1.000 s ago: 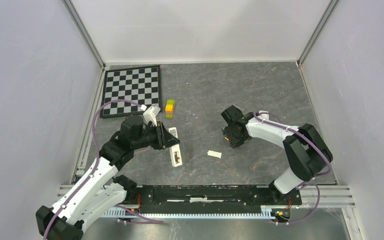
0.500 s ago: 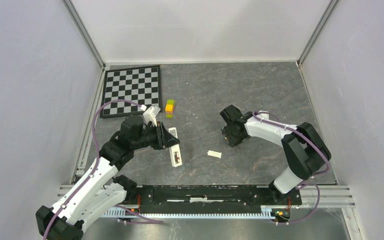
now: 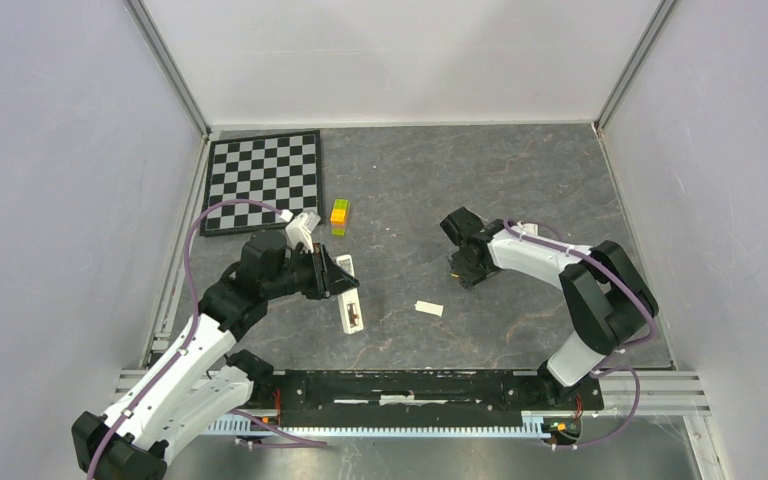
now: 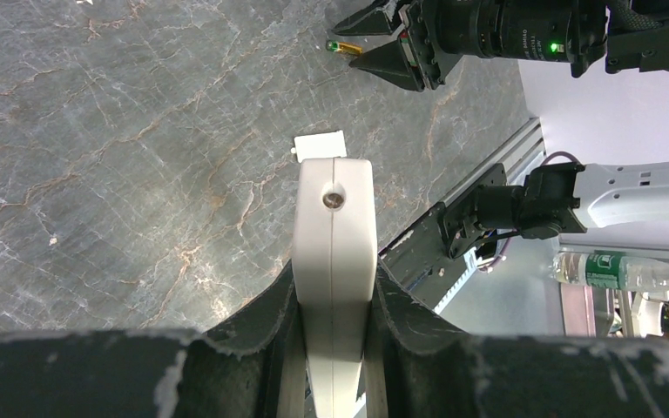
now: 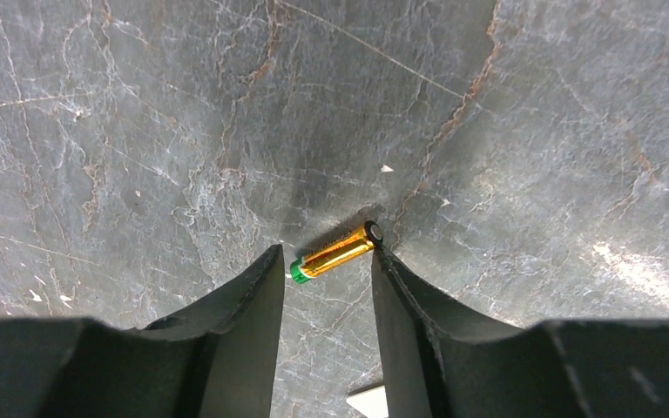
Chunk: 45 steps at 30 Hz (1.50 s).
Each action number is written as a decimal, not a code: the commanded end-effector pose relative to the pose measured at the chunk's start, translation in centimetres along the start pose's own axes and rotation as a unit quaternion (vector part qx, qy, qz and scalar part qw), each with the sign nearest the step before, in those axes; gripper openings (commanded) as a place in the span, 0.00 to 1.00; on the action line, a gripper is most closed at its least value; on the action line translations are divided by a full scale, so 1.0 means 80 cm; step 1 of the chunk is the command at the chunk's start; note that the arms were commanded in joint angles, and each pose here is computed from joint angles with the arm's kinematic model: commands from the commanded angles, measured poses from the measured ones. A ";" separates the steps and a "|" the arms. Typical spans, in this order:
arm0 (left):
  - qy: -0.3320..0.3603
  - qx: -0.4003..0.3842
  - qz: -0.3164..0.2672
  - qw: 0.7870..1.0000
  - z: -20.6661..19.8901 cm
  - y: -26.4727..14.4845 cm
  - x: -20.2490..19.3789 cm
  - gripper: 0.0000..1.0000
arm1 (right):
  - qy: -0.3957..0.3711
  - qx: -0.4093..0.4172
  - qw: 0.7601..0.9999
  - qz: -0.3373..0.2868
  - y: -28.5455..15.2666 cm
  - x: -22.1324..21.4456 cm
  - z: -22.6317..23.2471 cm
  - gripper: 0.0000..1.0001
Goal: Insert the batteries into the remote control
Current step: Pick up the battery from the center of the board.
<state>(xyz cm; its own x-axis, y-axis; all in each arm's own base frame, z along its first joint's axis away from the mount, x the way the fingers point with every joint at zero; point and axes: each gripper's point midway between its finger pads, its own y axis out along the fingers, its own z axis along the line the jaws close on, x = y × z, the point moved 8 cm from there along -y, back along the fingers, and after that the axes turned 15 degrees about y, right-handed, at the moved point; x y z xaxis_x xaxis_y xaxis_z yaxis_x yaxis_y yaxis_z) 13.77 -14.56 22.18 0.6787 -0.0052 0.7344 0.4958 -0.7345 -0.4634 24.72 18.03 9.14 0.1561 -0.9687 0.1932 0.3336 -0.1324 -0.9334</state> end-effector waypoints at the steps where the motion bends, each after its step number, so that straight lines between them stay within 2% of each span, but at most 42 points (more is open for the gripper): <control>1: 0.028 0.000 -0.016 0.999 0.000 -0.002 0.008 0.02 | -0.015 -0.028 0.998 -0.056 0.020 0.015 -0.011 0.44; 9: 0.028 -0.001 -0.017 0.999 0.000 -0.003 0.008 0.02 | -0.058 -0.054 0.995 -0.061 0.031 0.016 -0.024 0.33; 13: 0.026 -0.001 -0.015 1.000 -0.001 -0.003 0.008 0.02 | -0.097 -0.044 0.993 -0.049 0.037 0.015 -0.029 0.20; 15: 0.025 -0.001 -0.016 1.000 -0.001 -0.003 0.008 0.02 | -0.147 -0.022 0.988 -0.045 0.037 0.015 -0.024 0.12; 20: 0.020 -0.013 -0.021 0.999 -0.006 -0.003 0.013 0.02 | -0.269 0.026 0.961 -0.055 0.030 0.026 -0.020 0.10; 23: 0.014 -0.027 -0.024 0.999 -0.009 0.000 0.015 0.02 | -0.386 0.076 0.919 -0.036 0.022 0.028 -0.012 0.10; 27: -0.002 -0.052 -0.028 0.998 -0.012 0.007 0.015 0.02 | -0.508 0.122 0.853 0.008 0.016 0.028 -0.021 0.18; 33: -0.026 -0.069 -0.055 0.996 -0.014 0.017 0.024 0.02 | -0.603 0.121 0.787 0.053 0.021 0.033 -0.055 0.26; 36: -0.029 -0.063 -0.068 0.995 -0.014 0.019 0.030 0.02 | -0.627 0.106 0.771 0.048 0.025 0.039 -0.068 0.31; 41: -0.033 -0.052 -0.089 0.994 -0.012 0.022 0.038 0.02 | -0.642 0.089 0.762 0.014 0.025 0.052 -0.073 0.51; 45: -0.033 -0.039 -0.101 0.994 -0.007 0.028 0.041 0.02 | -0.641 0.082 0.763 0.000 0.026 0.053 -0.066 0.50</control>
<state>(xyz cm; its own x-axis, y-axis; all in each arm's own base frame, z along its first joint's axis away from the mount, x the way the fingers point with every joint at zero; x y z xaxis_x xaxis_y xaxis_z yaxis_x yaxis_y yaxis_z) 15.69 -16.28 22.86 0.6538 0.1193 0.7472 0.5264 -0.7811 -0.3359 22.89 14.62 8.13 0.8562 -0.0375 0.5153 0.5156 0.1258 -0.8476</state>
